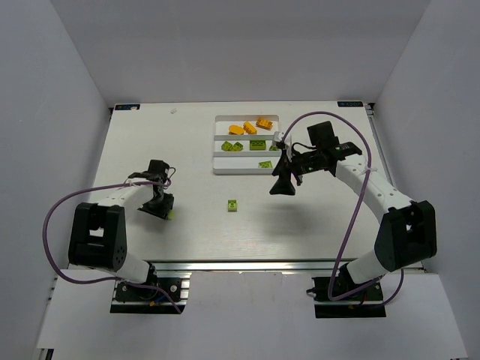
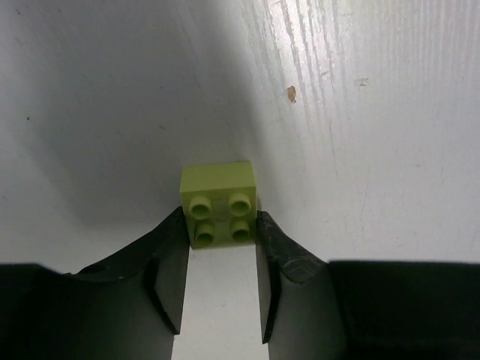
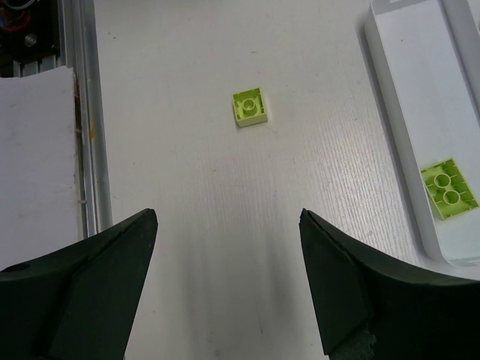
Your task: Sort the legos into containers by color
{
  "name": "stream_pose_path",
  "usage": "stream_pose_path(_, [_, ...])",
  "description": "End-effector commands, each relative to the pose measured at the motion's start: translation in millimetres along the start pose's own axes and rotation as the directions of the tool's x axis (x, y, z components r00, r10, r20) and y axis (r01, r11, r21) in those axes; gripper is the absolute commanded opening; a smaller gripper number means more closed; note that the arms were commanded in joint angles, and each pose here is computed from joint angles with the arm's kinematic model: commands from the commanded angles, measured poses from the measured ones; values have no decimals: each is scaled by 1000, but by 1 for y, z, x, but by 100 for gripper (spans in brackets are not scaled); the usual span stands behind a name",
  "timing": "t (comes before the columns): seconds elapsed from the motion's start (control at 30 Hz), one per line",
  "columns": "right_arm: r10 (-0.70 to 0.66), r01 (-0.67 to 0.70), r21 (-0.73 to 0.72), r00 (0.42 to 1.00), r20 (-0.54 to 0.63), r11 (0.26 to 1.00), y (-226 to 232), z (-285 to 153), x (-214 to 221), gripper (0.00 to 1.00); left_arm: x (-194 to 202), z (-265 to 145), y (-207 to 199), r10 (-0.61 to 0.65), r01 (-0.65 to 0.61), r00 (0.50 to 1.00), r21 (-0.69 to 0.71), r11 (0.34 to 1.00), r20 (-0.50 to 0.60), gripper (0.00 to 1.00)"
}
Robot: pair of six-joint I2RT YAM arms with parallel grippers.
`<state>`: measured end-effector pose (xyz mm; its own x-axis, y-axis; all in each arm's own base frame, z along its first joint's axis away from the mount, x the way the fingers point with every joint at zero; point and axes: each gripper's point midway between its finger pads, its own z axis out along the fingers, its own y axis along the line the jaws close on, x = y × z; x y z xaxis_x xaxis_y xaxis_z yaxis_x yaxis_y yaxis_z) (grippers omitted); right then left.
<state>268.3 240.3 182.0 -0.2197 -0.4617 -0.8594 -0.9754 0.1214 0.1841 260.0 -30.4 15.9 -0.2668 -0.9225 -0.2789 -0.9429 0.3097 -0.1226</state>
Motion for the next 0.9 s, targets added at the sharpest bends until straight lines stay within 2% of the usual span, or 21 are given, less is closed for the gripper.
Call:
stream_pose_path(0.0, [-25,25,17,1000,17,1000,4,-8,-8,82,-5,-4,-9,21,-21,1000,32,999,-4,29])
stream_pose_path(0.07, [-32,31,28,999,13,999,4,-10,-8,82,-2,-15,-23,72,-70,997,93,993,-21,15])
stream_pose_path(0.1, [-38,38,34,999,14,999,3,-10,-10,81,-1,-21,-29,141,-139,990,121,983,-9,6])
stream_pose_path(0.13, [-25,24,47,1000,14,999,1,-11,-10,80,0,-29,-38,179,-175,984,158,972,-10,1])
stream_pose_path(0.2, [-8,8,88,1000,5,996,-4,-12,-7,77,7,-54,-65,266,-247,964,296,923,-26,0])
stream_pose_path(0.27, [17,-18,142,1000,10,990,-12,-12,-6,72,8,-82,-96,298,-270,954,436,858,4,0])
stream_pose_path(0.37, [50,-51,174,999,7,983,-20,-11,-2,53,21,-120,-140,367,-299,930,620,725,18,0])
stream_pose_path(0.4, [60,-61,179,998,9,982,-21,-11,-2,38,31,-129,-150,407,-307,914,666,680,5,0])
stream_pose_path(0.43, [74,-73,185,997,3,980,-23,-10,0,31,35,-138,-166,418,-306,908,703,642,14,0])
stream_pose_path(0.47, [84,-83,193,996,4,978,-24,-10,0,27,49,-128,-174,459,-324,888,700,636,-5,0])
stream_pose_path(0.5, [91,-90,199,996,3,976,-24,-9,1,21,51,-143,-192,467,-323,884,728,605,3,0])
stream_pose_path(0.57, [92,-91,230,996,4,969,-29,-11,0,21,67,-146,-210,503,-340,864,740,581,2,0])
stream_pose_path(0.7, [105,-101,273,995,0,957,-36,-13,4,32,90,-135,-258,536,-364,844,728,581,-6,0])
stream_pose_path(0.87, [117,-109,300,993,-8,948,-39,-15,8,44,104,-111,-280,546,-388,837,669,634,-32,0])
